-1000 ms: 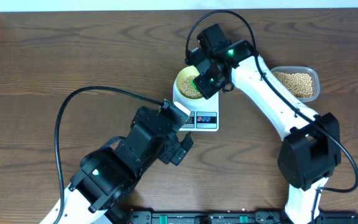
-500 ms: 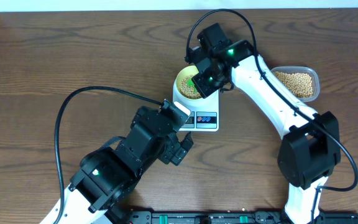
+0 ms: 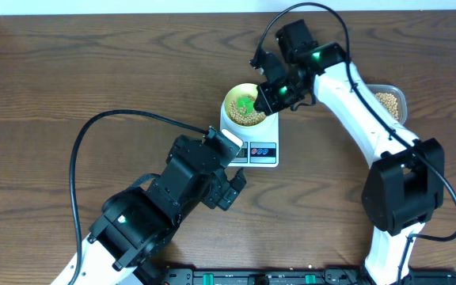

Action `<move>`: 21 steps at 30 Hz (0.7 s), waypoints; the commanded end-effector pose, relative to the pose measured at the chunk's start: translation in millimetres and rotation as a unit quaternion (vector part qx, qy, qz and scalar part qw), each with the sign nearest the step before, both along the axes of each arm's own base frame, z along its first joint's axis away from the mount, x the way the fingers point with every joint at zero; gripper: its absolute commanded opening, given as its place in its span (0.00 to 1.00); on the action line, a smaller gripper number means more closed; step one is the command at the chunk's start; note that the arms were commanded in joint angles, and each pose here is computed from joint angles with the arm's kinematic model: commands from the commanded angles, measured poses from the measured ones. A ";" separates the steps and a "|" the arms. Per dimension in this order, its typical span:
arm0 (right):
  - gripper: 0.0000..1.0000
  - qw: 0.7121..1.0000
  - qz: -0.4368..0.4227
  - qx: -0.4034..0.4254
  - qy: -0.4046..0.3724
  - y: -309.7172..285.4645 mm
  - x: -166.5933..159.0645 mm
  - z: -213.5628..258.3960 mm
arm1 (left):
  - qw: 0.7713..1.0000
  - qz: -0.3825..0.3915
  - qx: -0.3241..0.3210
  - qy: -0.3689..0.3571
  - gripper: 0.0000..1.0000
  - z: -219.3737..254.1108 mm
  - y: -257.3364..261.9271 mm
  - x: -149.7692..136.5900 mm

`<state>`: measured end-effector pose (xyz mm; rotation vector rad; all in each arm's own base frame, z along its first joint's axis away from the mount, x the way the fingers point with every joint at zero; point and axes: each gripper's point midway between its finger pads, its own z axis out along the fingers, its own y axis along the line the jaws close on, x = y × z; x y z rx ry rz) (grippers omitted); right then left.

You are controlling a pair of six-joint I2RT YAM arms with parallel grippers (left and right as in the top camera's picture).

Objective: Scoop item into bowl and weigh 50g on scale

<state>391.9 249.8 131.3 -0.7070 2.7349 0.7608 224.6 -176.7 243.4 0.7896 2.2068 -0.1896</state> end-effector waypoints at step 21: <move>0.01 0.973 -0.035 0.208 0.089 -29.2 13.0 35.5 | 1.000 0.002 -0.005 -0.019 0.98 14.3 1.4 3.4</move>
